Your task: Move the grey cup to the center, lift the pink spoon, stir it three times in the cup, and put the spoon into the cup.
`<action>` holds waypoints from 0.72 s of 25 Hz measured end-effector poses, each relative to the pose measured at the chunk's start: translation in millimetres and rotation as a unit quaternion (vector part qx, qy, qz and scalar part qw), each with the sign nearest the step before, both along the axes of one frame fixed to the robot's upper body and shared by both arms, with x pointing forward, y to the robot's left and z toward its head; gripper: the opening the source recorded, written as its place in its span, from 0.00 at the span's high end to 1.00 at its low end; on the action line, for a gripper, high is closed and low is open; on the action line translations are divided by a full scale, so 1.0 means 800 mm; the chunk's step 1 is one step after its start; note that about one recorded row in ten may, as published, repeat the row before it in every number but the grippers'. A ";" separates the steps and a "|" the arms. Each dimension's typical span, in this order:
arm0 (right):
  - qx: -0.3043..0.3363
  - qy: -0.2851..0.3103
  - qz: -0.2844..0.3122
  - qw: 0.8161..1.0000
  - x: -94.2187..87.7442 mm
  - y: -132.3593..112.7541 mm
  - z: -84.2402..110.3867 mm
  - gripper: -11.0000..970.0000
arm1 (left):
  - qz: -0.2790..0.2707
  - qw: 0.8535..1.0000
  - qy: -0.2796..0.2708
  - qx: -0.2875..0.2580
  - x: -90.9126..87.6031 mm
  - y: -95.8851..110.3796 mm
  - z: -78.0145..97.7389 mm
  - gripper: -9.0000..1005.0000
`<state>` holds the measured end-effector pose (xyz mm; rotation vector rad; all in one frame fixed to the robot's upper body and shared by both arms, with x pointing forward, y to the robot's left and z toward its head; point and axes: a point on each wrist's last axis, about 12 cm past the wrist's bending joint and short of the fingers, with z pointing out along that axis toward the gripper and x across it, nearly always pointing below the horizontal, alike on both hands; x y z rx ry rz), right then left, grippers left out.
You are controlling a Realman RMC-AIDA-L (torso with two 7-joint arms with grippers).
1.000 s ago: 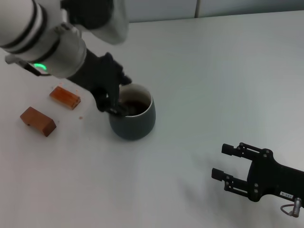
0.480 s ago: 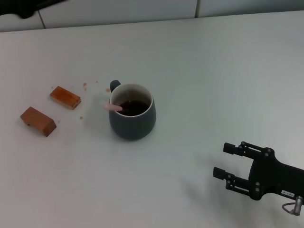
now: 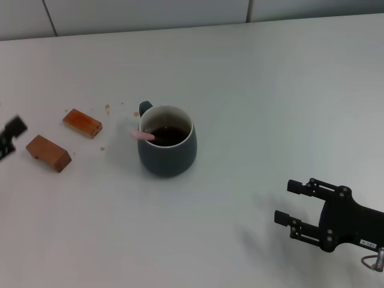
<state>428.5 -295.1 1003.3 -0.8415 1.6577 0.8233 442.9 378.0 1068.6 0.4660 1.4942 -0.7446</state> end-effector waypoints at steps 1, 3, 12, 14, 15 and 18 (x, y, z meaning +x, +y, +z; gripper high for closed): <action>0.000 0.000 0.000 1.000 0.000 0.000 0.000 0.27 | 0.009 1.000 0.000 0.016 -0.016 0.001 -0.011 0.22; 0.000 -0.004 0.002 1.000 0.001 0.000 0.001 0.27 | 0.011 0.999 0.007 0.041 -0.041 -0.006 -0.030 0.20; -0.003 -0.008 0.012 1.000 0.003 0.003 0.002 0.27 | -0.054 0.994 0.042 0.081 -0.064 -0.053 -0.067 0.20; -0.006 -0.012 0.013 1.000 0.003 0.003 0.002 0.27 | -0.057 0.994 0.037 0.084 -0.065 -0.057 -0.069 0.20; -0.010 -0.014 0.014 1.000 0.003 0.003 0.001 0.27 | -0.058 0.994 0.037 0.085 -0.065 -0.057 -0.069 0.20; -0.013 -0.013 0.014 1.000 0.004 0.004 0.000 0.27 | -0.063 0.993 0.036 0.091 -0.064 -0.057 -0.069 0.20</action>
